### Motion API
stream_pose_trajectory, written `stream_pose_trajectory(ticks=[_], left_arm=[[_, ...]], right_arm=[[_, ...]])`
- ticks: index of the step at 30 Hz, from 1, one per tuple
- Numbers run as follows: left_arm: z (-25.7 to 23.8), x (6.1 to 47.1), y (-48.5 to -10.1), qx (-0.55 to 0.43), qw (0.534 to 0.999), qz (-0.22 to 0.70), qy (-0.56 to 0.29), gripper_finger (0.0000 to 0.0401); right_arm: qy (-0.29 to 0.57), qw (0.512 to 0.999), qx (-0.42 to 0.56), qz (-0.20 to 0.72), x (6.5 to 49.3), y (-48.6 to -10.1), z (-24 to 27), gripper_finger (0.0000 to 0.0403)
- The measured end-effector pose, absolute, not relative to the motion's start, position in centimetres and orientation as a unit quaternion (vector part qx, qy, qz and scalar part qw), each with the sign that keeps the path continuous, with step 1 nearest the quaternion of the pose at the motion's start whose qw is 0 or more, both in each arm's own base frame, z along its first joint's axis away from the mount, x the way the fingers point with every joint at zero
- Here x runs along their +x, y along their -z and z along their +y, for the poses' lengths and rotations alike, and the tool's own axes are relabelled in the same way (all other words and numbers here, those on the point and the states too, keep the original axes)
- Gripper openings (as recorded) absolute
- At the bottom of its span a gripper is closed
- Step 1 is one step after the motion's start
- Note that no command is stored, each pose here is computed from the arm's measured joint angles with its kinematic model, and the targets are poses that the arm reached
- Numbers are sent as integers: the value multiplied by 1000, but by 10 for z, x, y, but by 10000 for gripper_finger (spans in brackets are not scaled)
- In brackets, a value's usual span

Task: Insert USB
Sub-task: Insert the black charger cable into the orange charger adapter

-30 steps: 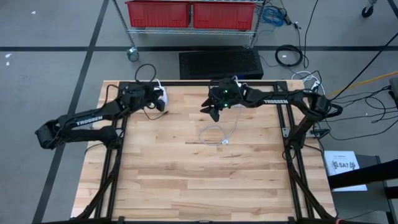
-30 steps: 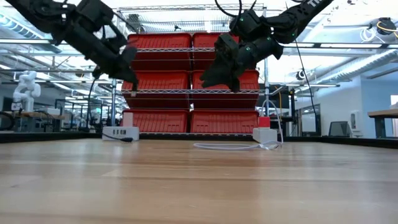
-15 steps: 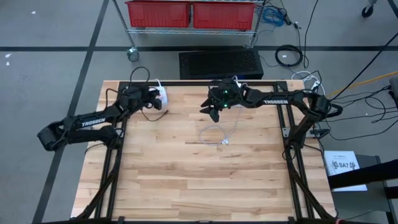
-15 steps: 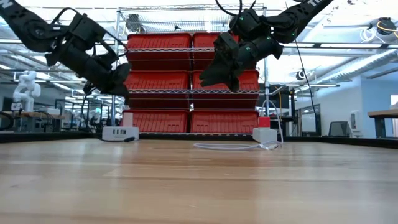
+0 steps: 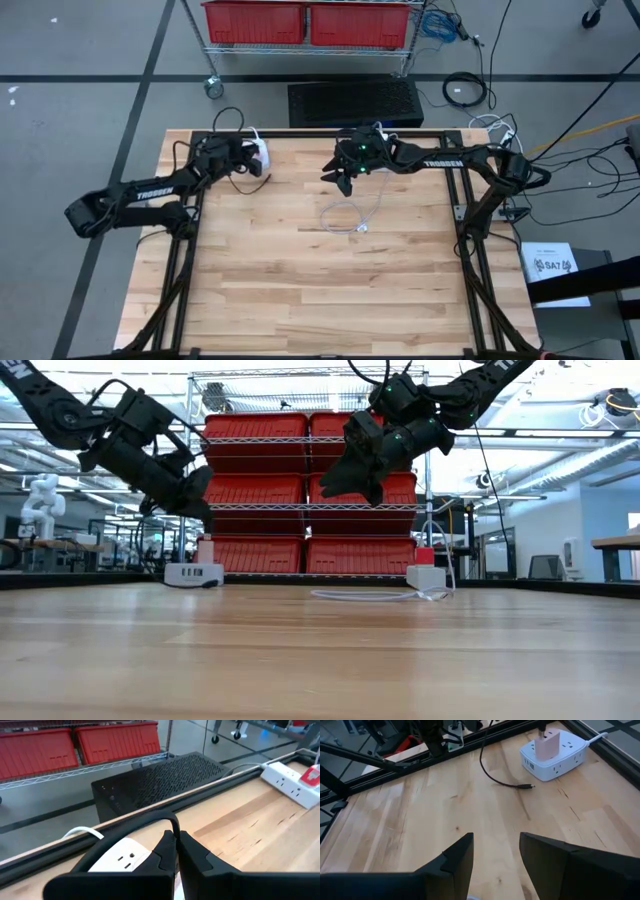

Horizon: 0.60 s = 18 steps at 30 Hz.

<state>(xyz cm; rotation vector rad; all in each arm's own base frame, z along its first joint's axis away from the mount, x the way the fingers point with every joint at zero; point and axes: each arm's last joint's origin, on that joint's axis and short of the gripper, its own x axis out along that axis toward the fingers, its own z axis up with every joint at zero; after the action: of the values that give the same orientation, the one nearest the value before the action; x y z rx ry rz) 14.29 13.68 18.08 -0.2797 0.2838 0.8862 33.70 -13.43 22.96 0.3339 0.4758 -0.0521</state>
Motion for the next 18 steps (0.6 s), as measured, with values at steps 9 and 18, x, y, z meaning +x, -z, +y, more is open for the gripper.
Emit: stream_pose_trajectory(ticks=[9,18], left_arm=[[142,148,-176,-122,883,139,-431,7],[141,146,-182,-112,881,125,-443,7]], right_arm=[[25,958,163,235,337,-230,-134,151],[25,958,162,235,337,-230,-134,151]])
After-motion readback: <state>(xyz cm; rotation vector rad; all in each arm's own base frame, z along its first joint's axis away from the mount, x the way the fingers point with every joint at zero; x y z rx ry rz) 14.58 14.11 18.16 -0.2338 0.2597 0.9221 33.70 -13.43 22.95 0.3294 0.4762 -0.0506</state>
